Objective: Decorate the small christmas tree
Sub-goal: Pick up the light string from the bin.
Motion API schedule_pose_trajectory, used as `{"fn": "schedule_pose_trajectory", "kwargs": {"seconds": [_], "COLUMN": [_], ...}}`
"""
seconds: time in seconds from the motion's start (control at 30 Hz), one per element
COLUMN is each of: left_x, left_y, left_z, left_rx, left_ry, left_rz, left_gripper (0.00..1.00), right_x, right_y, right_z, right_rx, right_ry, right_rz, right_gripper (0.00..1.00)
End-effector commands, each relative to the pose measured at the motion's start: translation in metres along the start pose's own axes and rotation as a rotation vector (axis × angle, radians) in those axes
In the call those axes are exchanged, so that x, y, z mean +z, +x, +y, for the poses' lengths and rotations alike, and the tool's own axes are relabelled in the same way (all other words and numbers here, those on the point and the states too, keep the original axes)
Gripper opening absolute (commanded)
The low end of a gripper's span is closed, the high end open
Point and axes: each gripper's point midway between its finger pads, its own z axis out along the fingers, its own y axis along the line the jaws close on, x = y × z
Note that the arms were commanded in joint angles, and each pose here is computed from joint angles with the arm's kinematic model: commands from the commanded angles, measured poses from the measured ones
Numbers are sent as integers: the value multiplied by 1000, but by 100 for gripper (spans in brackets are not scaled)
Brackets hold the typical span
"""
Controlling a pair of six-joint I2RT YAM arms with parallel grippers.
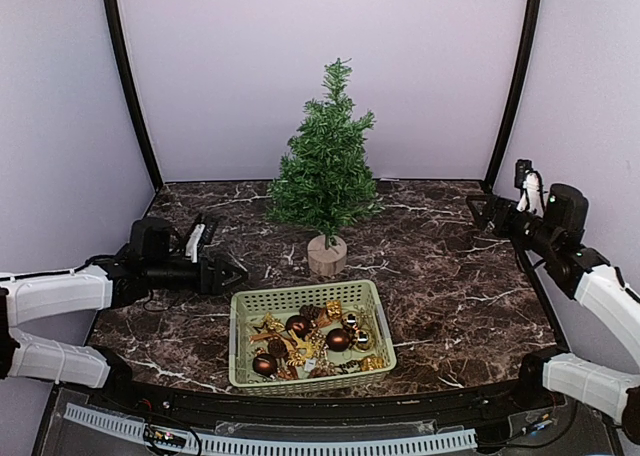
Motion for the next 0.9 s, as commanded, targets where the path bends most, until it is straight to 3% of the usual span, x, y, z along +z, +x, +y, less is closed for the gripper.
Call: {"fn": "schedule_pose_trajectory", "kwargs": {"seconds": [0.0,0.07,0.2,0.27,0.57,0.87], "left_x": [12,16,17,15,-5,-42], "left_y": [11,15,9,0,-52,-96], "left_z": [-11,-9,-20,-32,-96,-170], "left_rx": [27,24,49,75,222,366], "left_ry": [43,26,46,83,223,375], "left_rz": [69,99,108,93,64,100], "left_gripper": [64,37,9,1,0,0], "right_x": [-10,-15,-28,-36,-55,-43], "right_y": [-30,-37,-51,-59,-80,-84], "right_z": [37,48,72,88,134,176], "right_rx": [-31,-37,-43,-48,-66,-172], "right_ry": [-139,-175,-266,-334,-525,-632], "right_rz": [-53,-62,-84,-98,-158,-108], "right_gripper": [99,98,97,97,99,99]}}
